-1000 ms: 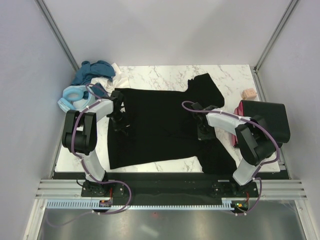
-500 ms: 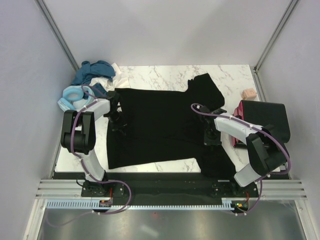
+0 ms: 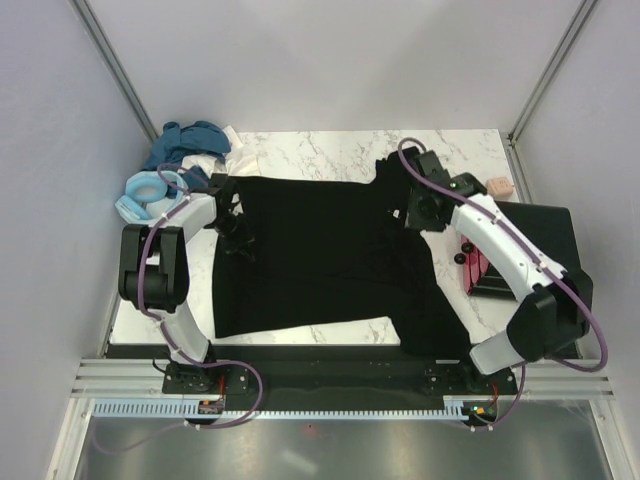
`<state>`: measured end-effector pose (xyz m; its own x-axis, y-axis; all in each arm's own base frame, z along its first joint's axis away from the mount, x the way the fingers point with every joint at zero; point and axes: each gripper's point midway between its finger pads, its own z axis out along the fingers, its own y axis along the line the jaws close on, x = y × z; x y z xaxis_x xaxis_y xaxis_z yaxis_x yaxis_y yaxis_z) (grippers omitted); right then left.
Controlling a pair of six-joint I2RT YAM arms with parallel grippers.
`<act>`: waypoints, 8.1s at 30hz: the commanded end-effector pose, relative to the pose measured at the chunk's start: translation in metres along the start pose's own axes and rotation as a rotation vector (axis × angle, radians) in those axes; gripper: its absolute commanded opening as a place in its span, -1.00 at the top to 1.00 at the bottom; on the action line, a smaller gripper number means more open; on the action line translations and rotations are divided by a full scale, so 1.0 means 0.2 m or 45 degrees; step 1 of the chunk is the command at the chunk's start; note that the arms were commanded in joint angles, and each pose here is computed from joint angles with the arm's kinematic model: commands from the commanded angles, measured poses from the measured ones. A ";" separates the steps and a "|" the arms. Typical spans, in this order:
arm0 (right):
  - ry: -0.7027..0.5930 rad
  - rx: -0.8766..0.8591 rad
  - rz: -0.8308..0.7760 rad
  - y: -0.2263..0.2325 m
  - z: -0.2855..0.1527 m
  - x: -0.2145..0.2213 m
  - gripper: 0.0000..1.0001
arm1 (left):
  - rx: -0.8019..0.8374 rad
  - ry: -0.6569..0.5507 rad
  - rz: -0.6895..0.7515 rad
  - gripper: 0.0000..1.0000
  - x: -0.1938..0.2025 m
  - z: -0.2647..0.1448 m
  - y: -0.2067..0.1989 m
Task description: Fold and stack the t-shirts
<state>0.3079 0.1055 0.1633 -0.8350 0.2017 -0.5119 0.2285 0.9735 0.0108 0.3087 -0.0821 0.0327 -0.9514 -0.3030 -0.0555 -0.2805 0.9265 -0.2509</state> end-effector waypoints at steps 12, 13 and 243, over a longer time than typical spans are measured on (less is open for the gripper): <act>-0.010 -0.106 -0.303 0.27 0.59 -0.34 -0.03 | 0.065 -0.148 0.035 0.89 -0.03 -0.19 -0.05; -0.013 -0.102 -0.304 0.28 0.61 -0.36 -0.04 | 0.060 -0.146 0.036 0.90 -0.03 -0.19 -0.05; -0.299 -0.325 -0.089 0.63 1.32 -1.01 1.00 | -0.094 -0.020 0.280 0.96 0.01 -0.08 -0.26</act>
<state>0.6378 0.1710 0.0489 -0.6895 0.1526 -0.7081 0.0089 0.9793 0.2023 0.3298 -0.1266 0.0548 -0.9854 -0.1394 -0.0974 -0.1226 0.9793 -0.1613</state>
